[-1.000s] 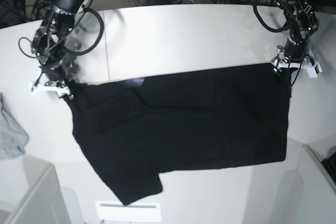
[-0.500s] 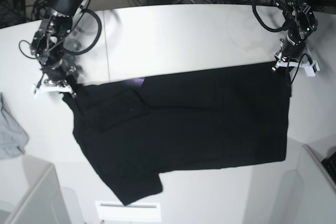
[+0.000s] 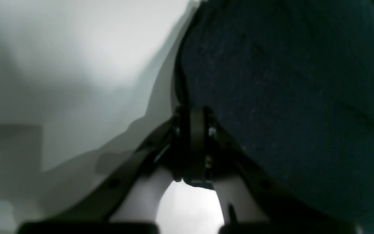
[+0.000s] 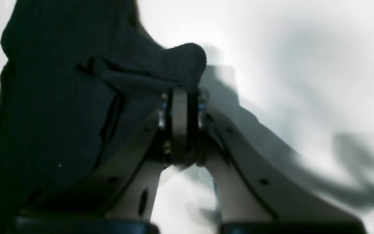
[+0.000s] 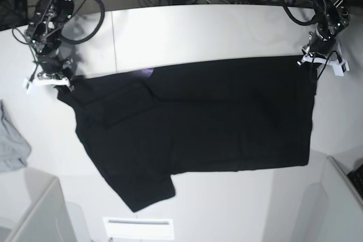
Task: Fold the T-shirt properly
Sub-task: 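Drag the shirt further toward the arm bases, lower it, open grippers, then move the right gripper to the opposite shirt edge and grasp it, then move the left gripper to the opposite shirt edge and grasp it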
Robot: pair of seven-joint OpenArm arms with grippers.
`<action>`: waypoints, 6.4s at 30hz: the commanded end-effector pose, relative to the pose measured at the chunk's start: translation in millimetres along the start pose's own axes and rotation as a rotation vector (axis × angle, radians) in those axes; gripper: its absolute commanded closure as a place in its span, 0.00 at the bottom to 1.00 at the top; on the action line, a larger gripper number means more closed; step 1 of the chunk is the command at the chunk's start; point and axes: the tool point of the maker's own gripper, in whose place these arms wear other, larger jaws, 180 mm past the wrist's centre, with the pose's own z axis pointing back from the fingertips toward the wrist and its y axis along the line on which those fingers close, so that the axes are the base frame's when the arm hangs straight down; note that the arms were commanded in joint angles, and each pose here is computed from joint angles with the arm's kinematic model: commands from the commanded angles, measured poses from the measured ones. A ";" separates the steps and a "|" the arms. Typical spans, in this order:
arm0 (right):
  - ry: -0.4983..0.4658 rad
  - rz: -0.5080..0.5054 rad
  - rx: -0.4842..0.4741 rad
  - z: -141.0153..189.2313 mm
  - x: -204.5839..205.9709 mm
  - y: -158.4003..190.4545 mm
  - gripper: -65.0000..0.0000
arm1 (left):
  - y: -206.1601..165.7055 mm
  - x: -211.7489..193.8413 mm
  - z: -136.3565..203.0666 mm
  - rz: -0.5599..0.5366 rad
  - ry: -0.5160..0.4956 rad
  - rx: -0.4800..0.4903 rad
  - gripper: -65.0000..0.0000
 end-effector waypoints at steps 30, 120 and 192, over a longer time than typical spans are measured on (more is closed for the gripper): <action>0.113 0.066 -0.142 91.4 -41.9 -51.4 1.00 | 33.4 -30.5 58.1 -0.141 0.051 0.077 1.00; 0.264 0.521 0.045 -142.0 40.3 136.8 0.37 | 19.2 51.8 97.5 -0.167 -0.215 0.095 1.00; 0.274 0.566 0.061 -143.6 17.3 140.9 1.00 | -75.1 121.4 -137.6 -0.316 0.068 0.051 0.15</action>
